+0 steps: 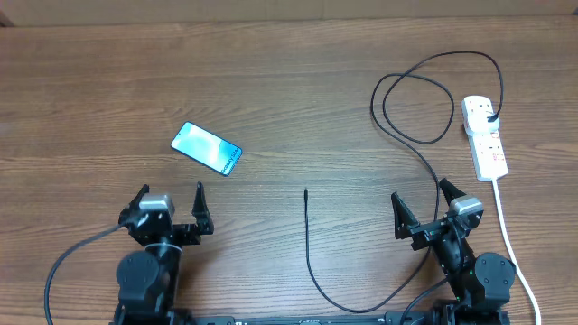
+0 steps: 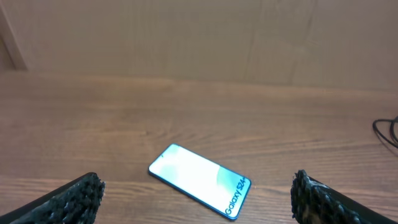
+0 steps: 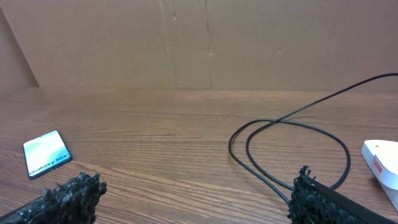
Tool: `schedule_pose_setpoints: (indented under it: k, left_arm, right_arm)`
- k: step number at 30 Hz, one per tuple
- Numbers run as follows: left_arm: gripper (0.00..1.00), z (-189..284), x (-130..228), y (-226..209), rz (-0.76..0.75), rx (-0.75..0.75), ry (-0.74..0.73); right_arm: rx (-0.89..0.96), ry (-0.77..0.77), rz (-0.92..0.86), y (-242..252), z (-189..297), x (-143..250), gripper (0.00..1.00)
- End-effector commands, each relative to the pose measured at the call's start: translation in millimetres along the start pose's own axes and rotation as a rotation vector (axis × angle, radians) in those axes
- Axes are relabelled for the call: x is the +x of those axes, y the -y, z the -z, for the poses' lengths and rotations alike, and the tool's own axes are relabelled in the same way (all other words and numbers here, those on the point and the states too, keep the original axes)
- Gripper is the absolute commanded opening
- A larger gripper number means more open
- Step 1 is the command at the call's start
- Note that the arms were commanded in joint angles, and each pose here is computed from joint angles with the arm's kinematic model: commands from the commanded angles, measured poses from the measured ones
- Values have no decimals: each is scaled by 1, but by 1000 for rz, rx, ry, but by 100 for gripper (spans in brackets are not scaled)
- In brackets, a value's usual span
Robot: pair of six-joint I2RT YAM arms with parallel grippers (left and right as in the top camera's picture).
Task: Plug charger to phone and switch on socket
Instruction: 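Move the left gripper forward over the Galaxy phone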
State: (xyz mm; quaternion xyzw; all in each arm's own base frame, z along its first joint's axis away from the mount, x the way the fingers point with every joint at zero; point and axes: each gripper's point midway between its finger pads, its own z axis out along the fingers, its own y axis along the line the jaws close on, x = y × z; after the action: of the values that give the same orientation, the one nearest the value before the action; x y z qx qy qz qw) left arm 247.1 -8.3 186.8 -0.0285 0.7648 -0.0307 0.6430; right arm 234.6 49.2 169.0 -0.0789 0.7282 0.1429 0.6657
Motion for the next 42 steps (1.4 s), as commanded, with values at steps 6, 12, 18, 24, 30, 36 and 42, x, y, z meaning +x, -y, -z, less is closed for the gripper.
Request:
schedule_pose_setpoints:
  k: [6,12,18,24,30,36,42]
  left_arm:
    - [100,-21,-44,2,43,-29,-74]
    - [100,-45,-66,2,107,-77,-234]
    - [100,-67,-71,11,79,-65,-423]
    - [100,-74,-23,26,110,6,-630]
    - [100,-87,-5,29,208,-15,-685]
    - [100,-93,3,15,368,-180,-748]
    - [100,-111,-13,9,442,-314,-832]
  right_arm:
    - [1,12,5,0,1,-3,100]
    - [1,12,5,0,1,-3,100]
    - [1,12,5,0,1,-3,100]
    - [1,12,5,0,1,-3,100]
    - [1,12,5,0,1,-3,100]
    - [1,12,5,0,1,-3,100]
    - [1,12,5,0,1,-3,100]
